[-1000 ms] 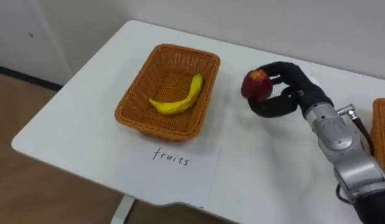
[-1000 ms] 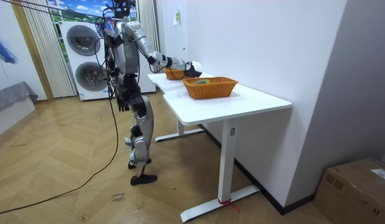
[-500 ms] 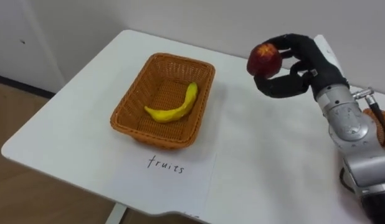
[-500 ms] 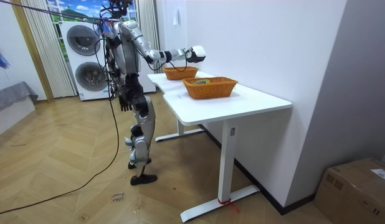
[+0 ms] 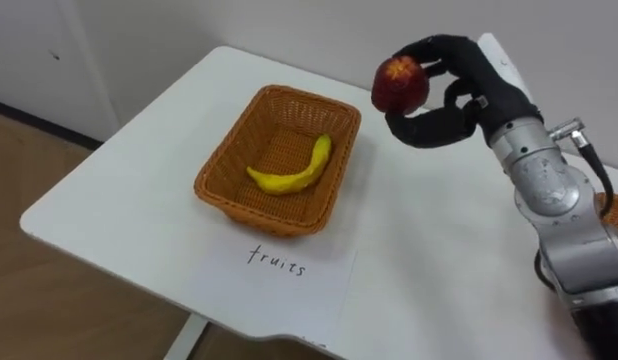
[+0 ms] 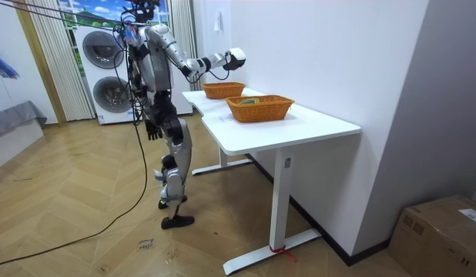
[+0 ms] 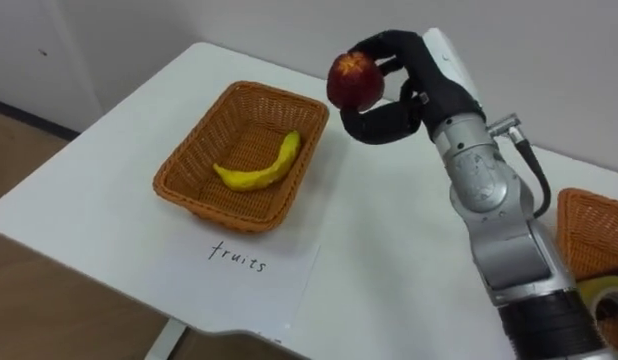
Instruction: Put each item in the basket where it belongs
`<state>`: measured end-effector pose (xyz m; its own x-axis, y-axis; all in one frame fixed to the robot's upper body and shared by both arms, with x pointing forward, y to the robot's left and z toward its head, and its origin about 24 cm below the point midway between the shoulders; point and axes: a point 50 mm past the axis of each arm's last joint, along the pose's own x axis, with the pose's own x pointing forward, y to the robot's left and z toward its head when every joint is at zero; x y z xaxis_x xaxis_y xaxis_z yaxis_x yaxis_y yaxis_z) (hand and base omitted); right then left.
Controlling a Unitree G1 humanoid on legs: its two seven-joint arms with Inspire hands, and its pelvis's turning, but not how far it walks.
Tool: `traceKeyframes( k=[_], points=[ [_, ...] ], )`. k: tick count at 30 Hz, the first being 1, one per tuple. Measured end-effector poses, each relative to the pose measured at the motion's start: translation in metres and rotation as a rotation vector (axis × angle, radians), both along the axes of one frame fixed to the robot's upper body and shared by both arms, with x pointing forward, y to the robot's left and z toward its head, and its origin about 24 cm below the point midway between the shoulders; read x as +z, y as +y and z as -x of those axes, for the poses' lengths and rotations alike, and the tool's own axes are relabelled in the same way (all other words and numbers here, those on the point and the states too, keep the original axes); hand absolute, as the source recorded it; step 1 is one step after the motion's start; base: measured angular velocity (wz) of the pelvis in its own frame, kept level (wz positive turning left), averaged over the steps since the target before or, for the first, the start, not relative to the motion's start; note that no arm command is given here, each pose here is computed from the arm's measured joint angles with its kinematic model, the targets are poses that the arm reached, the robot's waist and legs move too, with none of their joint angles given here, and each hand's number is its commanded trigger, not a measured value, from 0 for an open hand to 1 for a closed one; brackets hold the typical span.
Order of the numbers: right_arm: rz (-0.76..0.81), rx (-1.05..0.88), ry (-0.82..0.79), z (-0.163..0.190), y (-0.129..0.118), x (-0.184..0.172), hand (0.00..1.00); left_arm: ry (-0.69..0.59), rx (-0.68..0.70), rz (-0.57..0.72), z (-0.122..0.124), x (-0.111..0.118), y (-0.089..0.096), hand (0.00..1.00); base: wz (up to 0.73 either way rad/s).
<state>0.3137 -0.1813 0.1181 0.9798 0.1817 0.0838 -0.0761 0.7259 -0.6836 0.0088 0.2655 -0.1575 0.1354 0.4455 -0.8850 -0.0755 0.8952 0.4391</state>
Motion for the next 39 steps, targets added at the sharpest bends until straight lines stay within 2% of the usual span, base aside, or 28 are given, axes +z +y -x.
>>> traceKeyframes(
  k=[5, 13, 17, 18, 20, 21, 39],
  points=[
    [0.087, 0.065, 0.056, 0.001, 0.015, -0.009, 1.0, 0.018, 0.002, 0.017, 0.001, -0.001, 0.0, 0.0, 0.09],
    [0.142, 0.16, 0.159, 0.005, 0.038, -0.03, 1.0, 0.031, 0.005, 0.011, 0.0, -0.001, 0.001, 0.0, 0.08],
    [0.16, 0.158, 0.219, 0.005, 0.038, -0.044, 1.0, 0.037, 0.006, 0.002, 0.001, 0.0, 0.003, 0.0, 0.06],
    [0.158, 0.157, 0.222, 0.005, 0.039, -0.045, 0.92, 0.038, 0.006, 0.0, 0.001, 0.0, 0.003, 0.0, 0.0],
    [0.153, 0.157, 0.229, 0.005, 0.04, -0.047, 0.14, 0.039, 0.007, -0.006, 0.002, 0.001, 0.004, 0.0, 0.0],
    [0.153, 0.156, 0.23, 0.005, 0.04, -0.047, 0.0, 0.036, 0.007, -0.007, 0.001, 0.001, 0.004, 0.0, 0.0],
    [0.15, 0.16, 0.246, 0.005, 0.041, -0.05, 0.0, 0.011, -0.003, -0.031, -0.003, 0.004, 0.009, 0.0, -0.01]
  ],
)
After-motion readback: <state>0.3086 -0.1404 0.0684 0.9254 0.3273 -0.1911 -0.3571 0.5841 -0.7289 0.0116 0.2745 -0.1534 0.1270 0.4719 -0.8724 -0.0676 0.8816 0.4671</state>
